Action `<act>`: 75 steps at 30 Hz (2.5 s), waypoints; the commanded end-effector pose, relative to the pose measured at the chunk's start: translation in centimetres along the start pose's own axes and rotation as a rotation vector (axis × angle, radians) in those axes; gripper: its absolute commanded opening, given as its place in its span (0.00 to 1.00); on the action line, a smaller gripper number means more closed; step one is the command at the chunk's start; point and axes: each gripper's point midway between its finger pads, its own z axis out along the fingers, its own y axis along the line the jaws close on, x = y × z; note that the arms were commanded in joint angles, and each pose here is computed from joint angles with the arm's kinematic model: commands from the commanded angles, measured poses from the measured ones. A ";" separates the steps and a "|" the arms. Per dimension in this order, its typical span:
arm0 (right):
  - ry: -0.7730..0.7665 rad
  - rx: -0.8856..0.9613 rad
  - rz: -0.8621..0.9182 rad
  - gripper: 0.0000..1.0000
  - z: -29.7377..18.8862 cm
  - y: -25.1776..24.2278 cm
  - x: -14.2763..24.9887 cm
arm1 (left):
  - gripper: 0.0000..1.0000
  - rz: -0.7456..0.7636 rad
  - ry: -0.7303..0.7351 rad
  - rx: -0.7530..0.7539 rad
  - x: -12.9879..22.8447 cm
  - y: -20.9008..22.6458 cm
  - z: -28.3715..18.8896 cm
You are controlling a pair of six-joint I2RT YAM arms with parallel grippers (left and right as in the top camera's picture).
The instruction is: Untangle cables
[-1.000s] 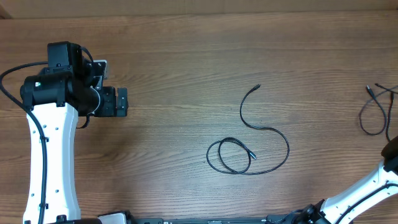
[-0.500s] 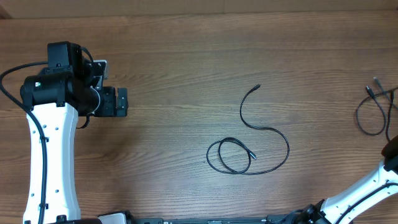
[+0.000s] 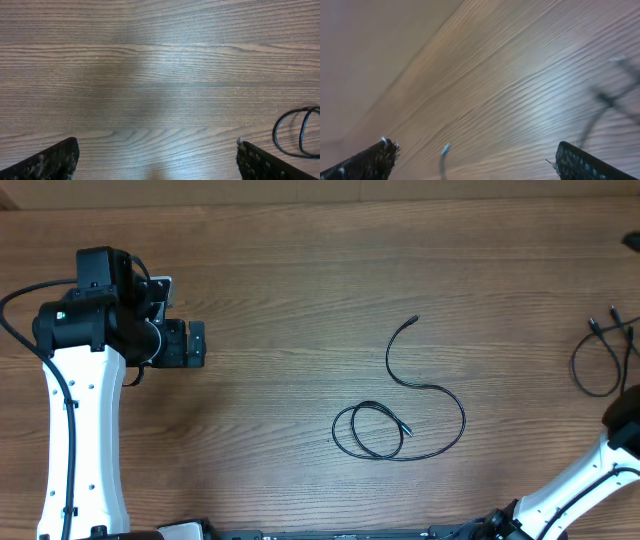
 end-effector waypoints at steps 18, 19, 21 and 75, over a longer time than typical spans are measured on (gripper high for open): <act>0.146 0.228 -0.074 1.00 -2.9 7.3 9.9 | 1.00 0.028 0.002 -0.003 0.0 0.0 0.2; 0.156 0.223 -0.092 1.00 -3.2 7.9 10.9 | 1.00 0.028 0.002 -0.003 0.0 0.0 0.2; 0.176 0.222 -0.119 1.00 -3.6 9.0 13.0 | 1.00 0.028 0.002 -0.003 0.0 0.0 0.2; 0.585 -0.096 -0.661 1.00 16.0 11.9 51.8 | 1.00 0.028 0.002 -0.003 0.0 0.0 0.2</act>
